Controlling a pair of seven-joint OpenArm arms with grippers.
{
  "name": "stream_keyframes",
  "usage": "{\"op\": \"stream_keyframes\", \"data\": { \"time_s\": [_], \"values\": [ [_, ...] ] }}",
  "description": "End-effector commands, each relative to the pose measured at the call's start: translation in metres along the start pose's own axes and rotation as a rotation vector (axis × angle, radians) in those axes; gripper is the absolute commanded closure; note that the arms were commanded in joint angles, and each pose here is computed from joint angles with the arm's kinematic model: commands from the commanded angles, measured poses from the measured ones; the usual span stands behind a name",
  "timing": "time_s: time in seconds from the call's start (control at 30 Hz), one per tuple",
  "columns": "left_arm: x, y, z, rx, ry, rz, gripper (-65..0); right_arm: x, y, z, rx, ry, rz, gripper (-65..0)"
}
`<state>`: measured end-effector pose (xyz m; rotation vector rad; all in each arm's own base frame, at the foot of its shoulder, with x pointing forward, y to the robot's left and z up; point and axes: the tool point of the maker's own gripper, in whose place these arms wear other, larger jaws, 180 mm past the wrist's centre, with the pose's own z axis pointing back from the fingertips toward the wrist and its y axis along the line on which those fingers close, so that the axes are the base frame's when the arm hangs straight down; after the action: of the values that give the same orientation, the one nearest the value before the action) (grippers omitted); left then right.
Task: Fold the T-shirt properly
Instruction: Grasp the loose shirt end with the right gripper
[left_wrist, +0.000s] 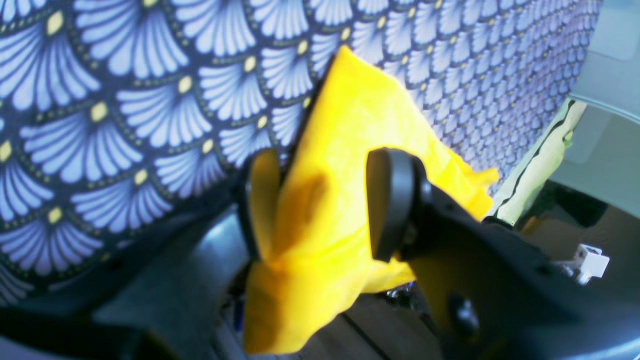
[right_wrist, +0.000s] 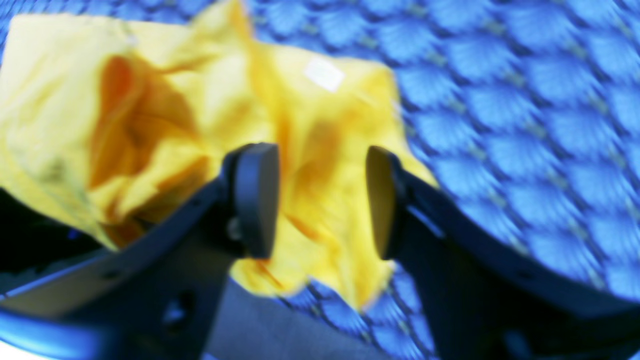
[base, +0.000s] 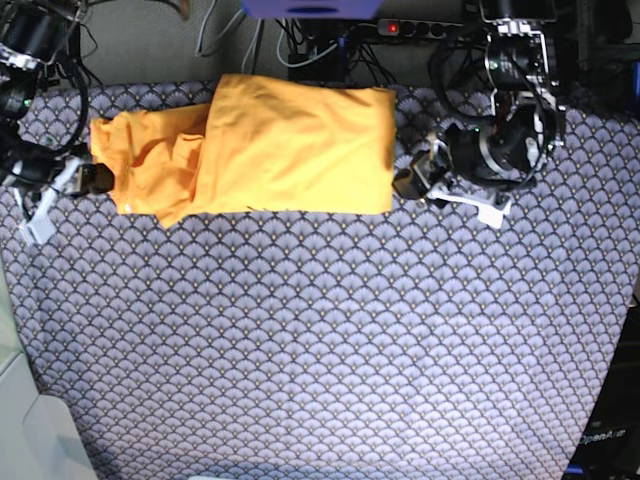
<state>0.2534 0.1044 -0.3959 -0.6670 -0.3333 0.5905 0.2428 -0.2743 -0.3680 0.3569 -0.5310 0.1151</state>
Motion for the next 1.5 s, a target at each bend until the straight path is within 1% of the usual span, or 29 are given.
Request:
{"op": "stream_keyframes", "data": {
  "time_s": [0.0, 0.07, 0.2, 0.27, 0.4, 0.5, 0.63, 0.83, 1.1, 1.3, 1.47],
  "values": [
    [0.007, -0.010, 0.005, -0.034, -0.017, -0.012, -28.3, 0.012, -0.005, 0.008, -0.009, -0.039, 0.010, -34.6],
    [0.007, -0.009, 0.005, -0.033, -0.018, -0.012, -28.3, 0.006, -0.015, 0.008, -0.012, -0.031, -0.030, -35.9],
    [0.007, -0.008, 0.006, -0.029, -0.017, -0.011, -28.3, -0.014, -0.035, 0.003, -0.005, 0.018, -0.120, -36.1],
    [0.005, -0.006, 0.005, -0.026, -0.013, -0.008, -28.3, -0.017, -0.038, 0.002, -0.004, 0.022, -0.136, -36.1],
    [0.005, -0.006, 0.005, -0.026, -0.013, -0.008, -28.3, -0.021, -0.036, 0.000, 0.002, 0.026, -0.141, -36.1],
    [0.004, -0.006, 0.005, -0.025, -0.012, -0.007, -28.3, -0.024, -0.026, -0.010, 0.028, 0.043, -0.130, -36.1],
    [0.004, -0.006, 0.005, -0.025, -0.012, -0.007, -28.2, -0.017, -0.017, -0.019, 0.051, 0.016, -0.108, -36.1],
    [0.004, 0.001, 0.008, -0.008, -0.010, -0.010, -28.2, -0.019, -0.005, -0.030, 0.078, 0.021, -0.079, -36.1],
    [0.004, -0.005, 0.013, -0.020, -0.025, -0.030, -28.2, -0.013, -0.021, -0.017, 0.037, 0.024, -0.059, -36.1],
    [0.004, -0.005, 0.012, -0.021, -0.023, -0.028, -28.2, -0.013, -0.021, -0.018, 0.038, 0.008, -0.060, -36.1],
    [-0.003, 0.002, 0.013, -0.007, -0.013, -0.020, -28.2, -0.027, -0.025, -0.024, 0.049, 0.032, -0.113, -36.1]
  ]
}}
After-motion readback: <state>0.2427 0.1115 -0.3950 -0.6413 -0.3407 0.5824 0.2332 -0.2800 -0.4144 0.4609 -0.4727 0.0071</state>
